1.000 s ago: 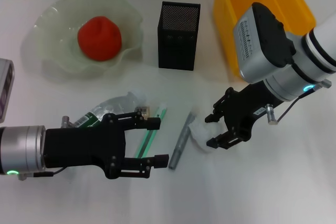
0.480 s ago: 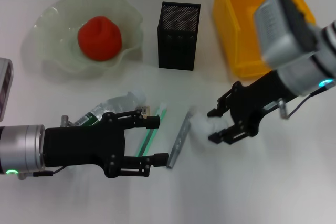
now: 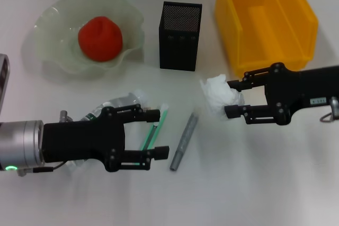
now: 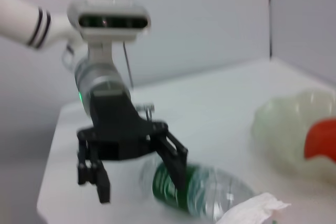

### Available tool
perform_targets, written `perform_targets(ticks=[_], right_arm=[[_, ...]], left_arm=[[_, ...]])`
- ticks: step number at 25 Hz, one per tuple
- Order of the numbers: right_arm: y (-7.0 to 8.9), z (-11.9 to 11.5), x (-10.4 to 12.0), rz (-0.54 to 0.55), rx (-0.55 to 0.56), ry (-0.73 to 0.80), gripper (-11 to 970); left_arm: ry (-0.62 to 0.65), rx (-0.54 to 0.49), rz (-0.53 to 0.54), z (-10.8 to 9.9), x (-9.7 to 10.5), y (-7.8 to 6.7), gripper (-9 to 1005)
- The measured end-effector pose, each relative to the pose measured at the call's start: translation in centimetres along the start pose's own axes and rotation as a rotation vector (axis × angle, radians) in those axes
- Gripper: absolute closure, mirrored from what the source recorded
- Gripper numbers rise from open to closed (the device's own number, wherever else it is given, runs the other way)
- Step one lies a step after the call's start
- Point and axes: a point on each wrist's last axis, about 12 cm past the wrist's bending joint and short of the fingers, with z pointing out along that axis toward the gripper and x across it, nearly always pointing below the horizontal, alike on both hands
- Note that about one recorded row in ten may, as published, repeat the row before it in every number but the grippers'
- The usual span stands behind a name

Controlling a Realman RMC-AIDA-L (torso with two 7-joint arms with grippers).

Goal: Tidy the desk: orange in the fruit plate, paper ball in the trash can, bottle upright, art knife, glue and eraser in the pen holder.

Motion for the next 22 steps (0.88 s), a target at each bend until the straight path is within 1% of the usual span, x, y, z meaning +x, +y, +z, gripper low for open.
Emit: perform_targets(ticks=[1,2,3,4,5,6,8,13,19,20,22], right_arm=[[0.5,-0.1,1.3,-0.008,0.017,-0.084,438],[0.5,-0.1,1.3,-0.008,0.017,-0.084,438],[1.1,0.0,2.6,-0.016,0.039,-0.17,438],[1.4,0.1,3.1,-0.023,0.05,-0.203,438],[1.4,0.1,3.1,-0.023,0.05,-0.203,438],[1.9,0.5,4.1,-0.036,0.071,-0.25,438],[2.2,1.1,5.0,-0.037,0.098,-0.269,438],[2.7,1.6,5.8,-0.03,0.107,-0.285,438],[3.1,1.2,6.4,-0.016,0.147,-0.32,439],[3.3,1.0,6.6,-0.011,0.166,-0.336,439],[3.7,0.0,7.3,-0.002,0.255,-0.401,439]], left_arm=[[-0.006,-0.007,0.001,-0.1,-0.1,0.1,188],[-0.006,-0.007,0.001,-0.1,-0.1,0.1,188],[-0.008,-0.009,0.002,-0.1,-0.1,0.1,188],[-0.011,-0.013,0.003,-0.1,-0.1,0.1,188],[-0.014,-0.016,0.005,-0.2,-0.2,0.2,188],[-0.019,-0.02,0.006,-0.2,-0.2,0.2,188],[-0.022,-0.021,0.004,-0.2,-0.3,0.2,188],[-0.032,-0.023,0.002,-0.2,-0.4,0.2,187],[-0.036,-0.022,0.0,-0.1,-0.4,0.2,187],[-0.036,-0.022,0.001,-0.1,-0.4,0.2,187],[-0.037,-0.021,0.001,-0.1,-0.4,0.2,187]])
